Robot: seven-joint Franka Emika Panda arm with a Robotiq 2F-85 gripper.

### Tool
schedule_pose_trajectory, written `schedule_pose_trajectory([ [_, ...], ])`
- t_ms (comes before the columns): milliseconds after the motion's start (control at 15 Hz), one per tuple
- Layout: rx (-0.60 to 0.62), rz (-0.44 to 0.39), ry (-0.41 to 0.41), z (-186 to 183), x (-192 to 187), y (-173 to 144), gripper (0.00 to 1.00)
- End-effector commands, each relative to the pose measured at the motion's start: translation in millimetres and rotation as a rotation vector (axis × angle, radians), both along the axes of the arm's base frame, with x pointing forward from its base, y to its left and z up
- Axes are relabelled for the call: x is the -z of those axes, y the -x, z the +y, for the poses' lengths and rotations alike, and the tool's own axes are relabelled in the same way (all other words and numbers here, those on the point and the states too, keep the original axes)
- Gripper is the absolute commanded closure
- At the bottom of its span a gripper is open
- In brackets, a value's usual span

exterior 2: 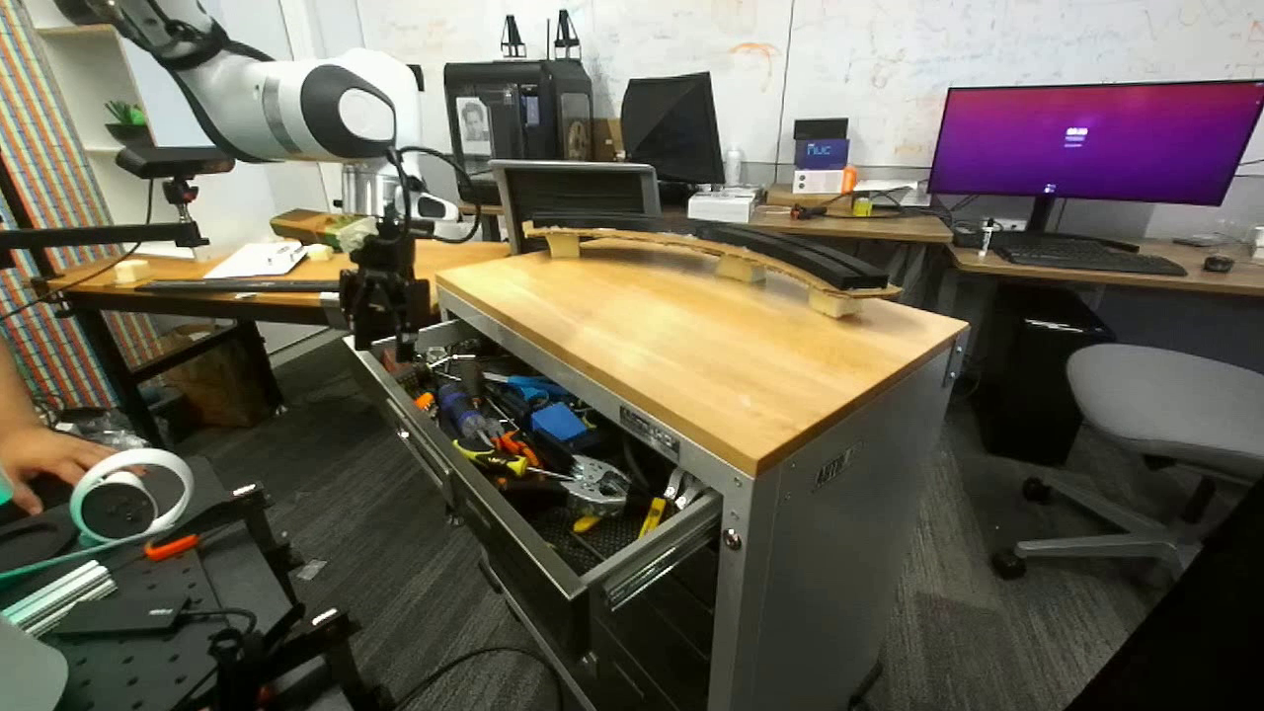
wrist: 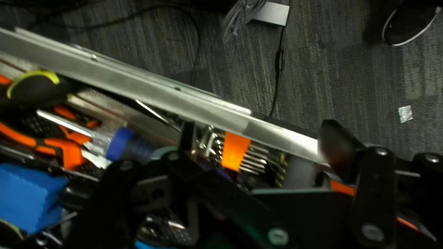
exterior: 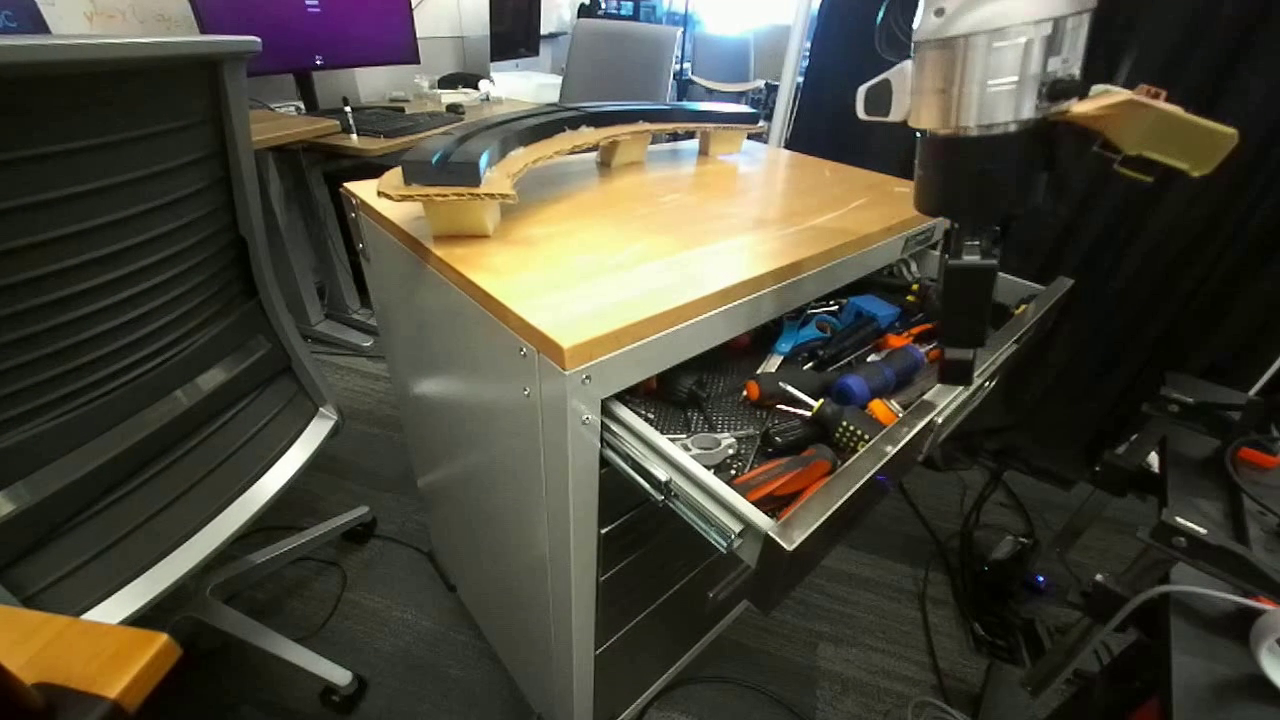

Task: Put the screwdriver inside the open drawer then close the drawer

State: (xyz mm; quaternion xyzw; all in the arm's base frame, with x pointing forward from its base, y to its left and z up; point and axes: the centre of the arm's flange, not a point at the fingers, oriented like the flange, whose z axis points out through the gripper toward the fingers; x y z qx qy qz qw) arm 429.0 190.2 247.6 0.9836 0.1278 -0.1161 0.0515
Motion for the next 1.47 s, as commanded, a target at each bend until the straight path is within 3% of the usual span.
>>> schedule_pose_trajectory([
  [0, 0.114, 0.023, 0.061, -23.5, 21.1, 29.2, 0.42],
  [200, 0.177, -0.007, 0.051, -24.2, 44.6, 37.9, 0.65],
  [467, 0.209, -0.168, -0.037, -12.0, 62.1, 28.0, 0.92],
  [667, 0.202, -0.268, -0.061, -2.4, 73.8, 18.0, 0.95],
  [733, 0.179, -0.31, -0.059, 1.2, 77.3, 14.6, 0.91],
  [1400, -0.112, -0.649, -0.038, 55.1, 87.4, -23.2, 0.89],
])
